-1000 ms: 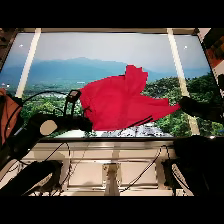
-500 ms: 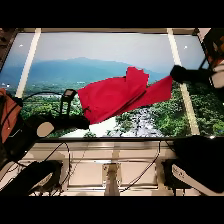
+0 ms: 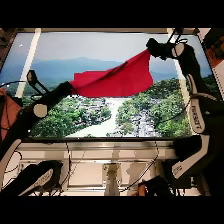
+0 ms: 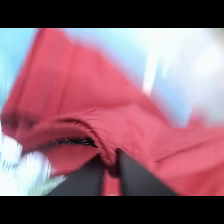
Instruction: Fold the clothes and pants, and hang the long-sleeved shirts on hangers.
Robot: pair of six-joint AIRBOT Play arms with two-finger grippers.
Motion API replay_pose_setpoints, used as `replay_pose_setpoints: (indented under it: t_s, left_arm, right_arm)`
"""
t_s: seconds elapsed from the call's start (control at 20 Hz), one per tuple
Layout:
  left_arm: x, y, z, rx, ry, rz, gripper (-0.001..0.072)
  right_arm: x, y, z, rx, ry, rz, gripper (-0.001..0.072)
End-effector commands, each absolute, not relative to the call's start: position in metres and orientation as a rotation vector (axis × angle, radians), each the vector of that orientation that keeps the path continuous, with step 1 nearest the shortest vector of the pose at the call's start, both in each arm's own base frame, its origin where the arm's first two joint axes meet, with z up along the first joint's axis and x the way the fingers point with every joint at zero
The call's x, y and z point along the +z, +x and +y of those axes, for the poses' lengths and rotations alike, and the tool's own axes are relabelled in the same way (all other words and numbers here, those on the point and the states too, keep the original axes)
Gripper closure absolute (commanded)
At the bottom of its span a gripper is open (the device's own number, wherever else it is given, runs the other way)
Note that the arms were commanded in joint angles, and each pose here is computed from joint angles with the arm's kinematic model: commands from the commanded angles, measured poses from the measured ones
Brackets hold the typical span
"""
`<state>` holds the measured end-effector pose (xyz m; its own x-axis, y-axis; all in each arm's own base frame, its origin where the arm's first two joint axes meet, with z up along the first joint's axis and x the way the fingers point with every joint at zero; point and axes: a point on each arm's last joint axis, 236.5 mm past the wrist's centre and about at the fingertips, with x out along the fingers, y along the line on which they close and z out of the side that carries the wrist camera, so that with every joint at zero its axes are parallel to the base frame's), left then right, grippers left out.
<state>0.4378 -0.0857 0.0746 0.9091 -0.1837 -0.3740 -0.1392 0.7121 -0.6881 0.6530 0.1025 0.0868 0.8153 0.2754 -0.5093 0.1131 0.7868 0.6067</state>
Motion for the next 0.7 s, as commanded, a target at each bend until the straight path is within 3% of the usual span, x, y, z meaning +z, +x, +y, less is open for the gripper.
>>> replay_pose_setpoints:
  t_s: [0.0,0.05,0.2,0.3,0.35,0.4,0.45,0.5,0.6,0.65]
  left_arm:
    - [0.119,0.479,-0.016,0.132,-0.839,-0.010,0.0198]
    - [0.115,0.484,-0.014,0.141,-0.834,-0.015,0.0171]
    - [0.105,0.493,-0.016,0.138,-0.796,0.008,0.0171]
    - [0.113,0.493,-0.028,0.079,-0.716,0.010,0.0172]
    - [0.116,0.491,-0.038,0.038,-0.668,0.037,0.0221]
    - [0.112,0.487,-0.049,0.005,-0.633,0.097,0.0280]
    - [0.103,0.478,-0.061,-0.024,-0.596,0.190,0.0310]
    - [0.092,0.466,-0.070,-0.045,-0.564,0.292,0.0339]
    - [0.075,0.439,-0.080,-0.075,-0.458,0.461,0.0610]
    - [0.071,0.425,-0.079,-0.084,-0.386,0.521,0.0617]
  right_arm:
    - [0.089,0.707,0.095,0.027,0.990,0.409,0.0503]
    - [0.085,0.710,0.094,0.016,1.038,0.408,0.0348]
    - [0.066,0.700,0.097,0.001,0.992,0.515,0.0322]
    - [0.053,0.686,0.095,0.020,0.850,0.631,0.0326]
    - [0.050,0.679,0.090,0.036,0.774,0.679,0.0332]
    - [0.047,0.668,0.083,0.050,0.704,0.732,0.0419]
    - [0.046,0.657,0.075,0.062,0.643,0.784,0.0664]
    - [0.045,0.643,0.063,0.067,0.602,0.842,0.0707]
    - [0.046,0.615,0.036,0.094,0.529,0.942,0.0708]
    - [0.046,0.602,0.027,0.135,0.513,0.988,0.0710]
